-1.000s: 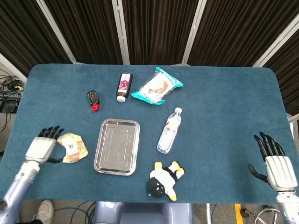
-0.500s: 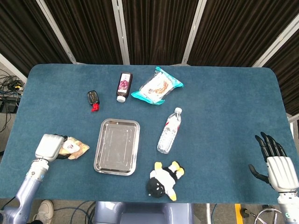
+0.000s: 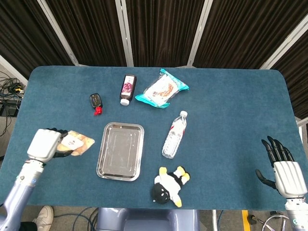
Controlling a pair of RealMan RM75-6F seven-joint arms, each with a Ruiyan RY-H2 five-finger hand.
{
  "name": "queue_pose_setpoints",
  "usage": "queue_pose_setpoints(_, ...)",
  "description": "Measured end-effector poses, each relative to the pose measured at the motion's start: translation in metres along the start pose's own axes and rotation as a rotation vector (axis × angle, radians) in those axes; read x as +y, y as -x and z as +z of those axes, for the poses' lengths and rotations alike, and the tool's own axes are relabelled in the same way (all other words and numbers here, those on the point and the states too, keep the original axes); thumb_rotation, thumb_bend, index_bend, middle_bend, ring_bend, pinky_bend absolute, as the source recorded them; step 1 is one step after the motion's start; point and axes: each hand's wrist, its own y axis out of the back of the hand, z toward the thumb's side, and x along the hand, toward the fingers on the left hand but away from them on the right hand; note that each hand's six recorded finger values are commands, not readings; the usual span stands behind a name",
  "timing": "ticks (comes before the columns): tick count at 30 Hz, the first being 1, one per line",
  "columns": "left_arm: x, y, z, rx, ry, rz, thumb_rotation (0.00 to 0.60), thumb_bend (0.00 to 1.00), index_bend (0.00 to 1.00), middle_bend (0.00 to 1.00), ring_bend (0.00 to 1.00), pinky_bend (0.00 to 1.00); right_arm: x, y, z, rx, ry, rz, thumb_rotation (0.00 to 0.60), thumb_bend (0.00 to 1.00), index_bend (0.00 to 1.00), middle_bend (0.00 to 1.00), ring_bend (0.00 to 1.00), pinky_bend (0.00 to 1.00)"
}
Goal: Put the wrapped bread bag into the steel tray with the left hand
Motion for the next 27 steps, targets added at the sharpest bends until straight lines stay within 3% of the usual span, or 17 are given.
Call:
queue_pose_setpoints(6, -0.020, -0.019, 0.041, -0.050, 0.037, -0.024, 0.600, 0.29, 0.42, 0.38, 0.33, 0.46, 0.001, 0.001, -0.001, 0.008, -0.010, -0.008, 0.600, 0.30, 0.00, 0.00, 0.00, 0.14)
queue_pose_setpoints(8, -0.027, -0.025, 0.057, -0.067, 0.055, -0.032, 0.600, 0.26, 0.35, 0.28, 0.25, 0.41, 0.002, 0.001, -0.001, 0.011, -0.011, -0.009, 0.600, 0.30, 0.00, 0.00, 0.00, 0.14)
queue_pose_setpoints(10, -0.033, -0.030, 0.069, -0.082, 0.070, -0.049, 0.600, 0.20, 0.22, 0.12, 0.11, 0.31, 0.002, 0.001, -0.001, 0.012, -0.011, -0.009, 0.600, 0.30, 0.00, 0.00, 0.00, 0.14)
queue_pose_setpoints(13, -0.039, -0.034, 0.082, -0.108, 0.087, -0.082, 0.600, 0.16, 0.07, 0.00, 0.00, 0.13, 0.002, 0.001, -0.002, 0.013, -0.011, -0.010, 0.600, 0.30, 0.00, 0.00, 0.00, 0.14)
queue_pose_setpoints(16, -0.040, -0.034, 0.089, -0.126, 0.119, -0.095, 0.600, 0.13, 0.00, 0.00, 0.00, 0.04, 0.001, 0.000, -0.001, 0.015, -0.013, -0.008, 0.600, 0.30, 0.00, 0.00, 0.00, 0.14)
queue_pose_setpoints(20, -0.036, -0.032, 0.088, -0.136, 0.136, -0.080, 0.600, 0.10, 0.00, 0.00, 0.00, 0.01, 0.002, 0.000, -0.001, 0.019, -0.018, -0.010, 0.600, 0.30, 0.00, 0.00, 0.00, 0.14)
queue_pose_setpoints(27, -0.015, -0.010, 0.050, -0.086, 0.101, -0.001, 0.600, 0.06, 0.00, 0.00, 0.00, 0.00, 0.001, -0.001, -0.003, 0.010, -0.023, -0.004, 0.600, 0.30, 0.00, 0.00, 0.00, 0.14)
